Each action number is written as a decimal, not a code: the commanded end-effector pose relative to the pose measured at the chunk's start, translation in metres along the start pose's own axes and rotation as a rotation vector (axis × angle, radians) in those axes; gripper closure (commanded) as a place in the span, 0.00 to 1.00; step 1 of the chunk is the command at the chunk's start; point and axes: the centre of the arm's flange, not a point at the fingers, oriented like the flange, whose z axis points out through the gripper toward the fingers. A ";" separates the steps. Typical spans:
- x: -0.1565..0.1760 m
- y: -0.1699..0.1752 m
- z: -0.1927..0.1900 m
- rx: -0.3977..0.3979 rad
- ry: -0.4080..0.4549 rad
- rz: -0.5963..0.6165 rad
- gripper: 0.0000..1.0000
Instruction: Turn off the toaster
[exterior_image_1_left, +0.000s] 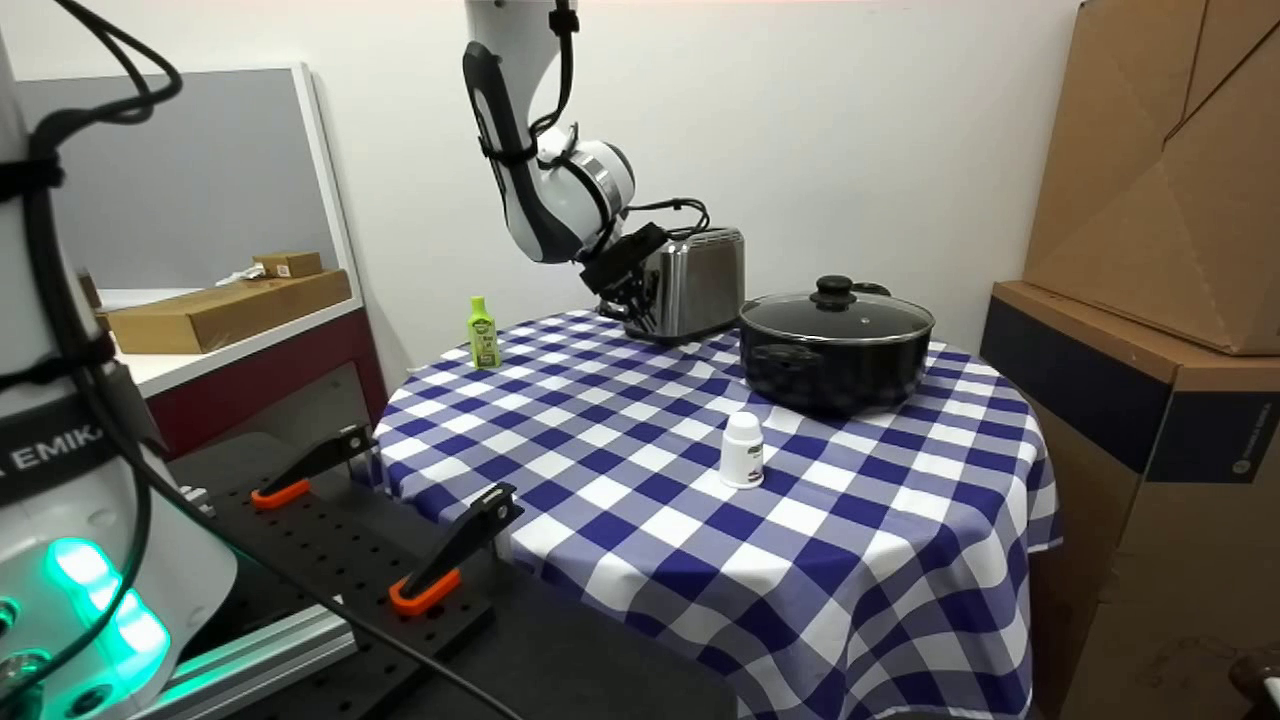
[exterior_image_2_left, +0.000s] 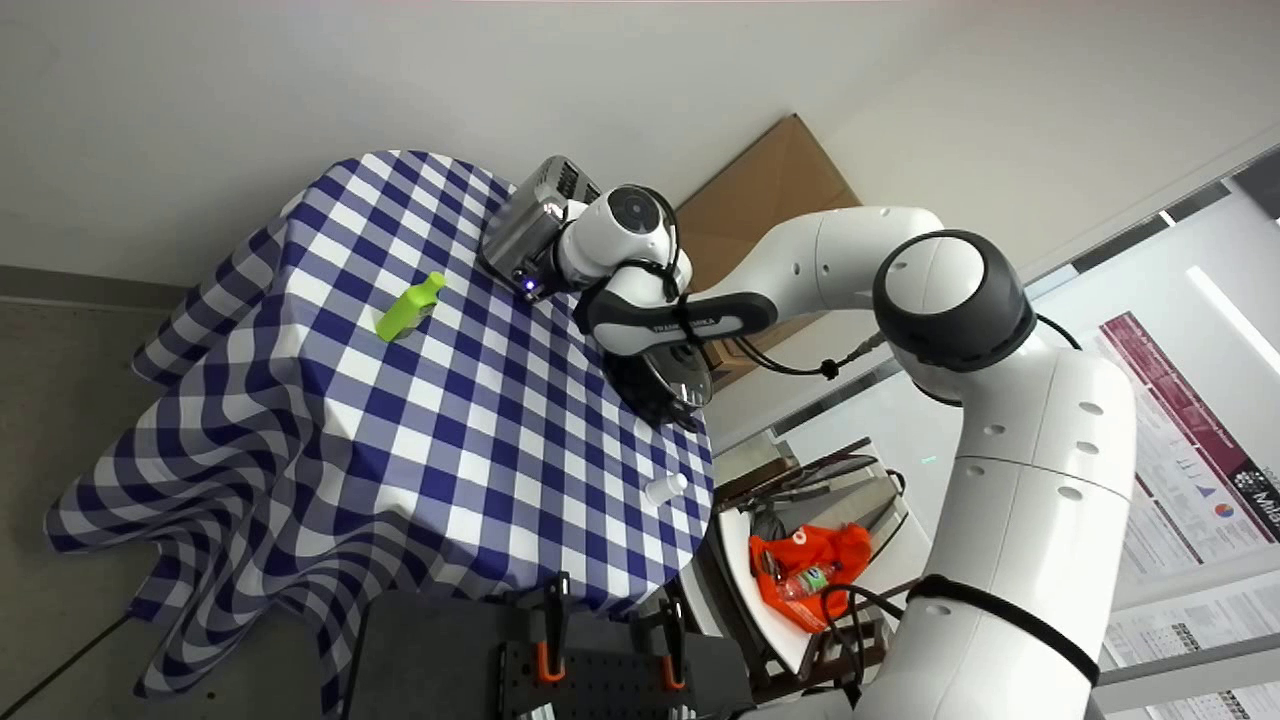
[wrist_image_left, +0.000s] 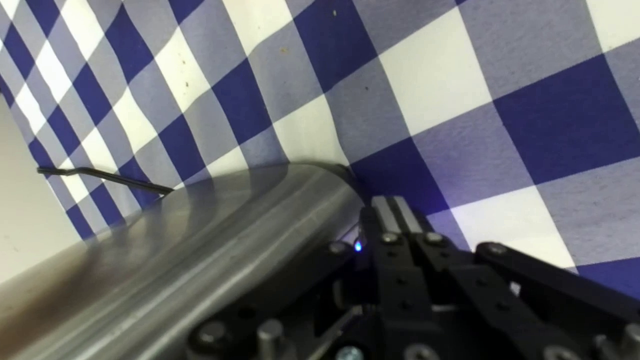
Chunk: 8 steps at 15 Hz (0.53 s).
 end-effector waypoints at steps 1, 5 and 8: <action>0.016 0.005 0.016 -0.019 0.016 -0.015 1.00; 0.029 0.004 0.020 -0.024 0.041 -0.015 1.00; 0.031 0.001 0.021 -0.021 0.043 -0.018 1.00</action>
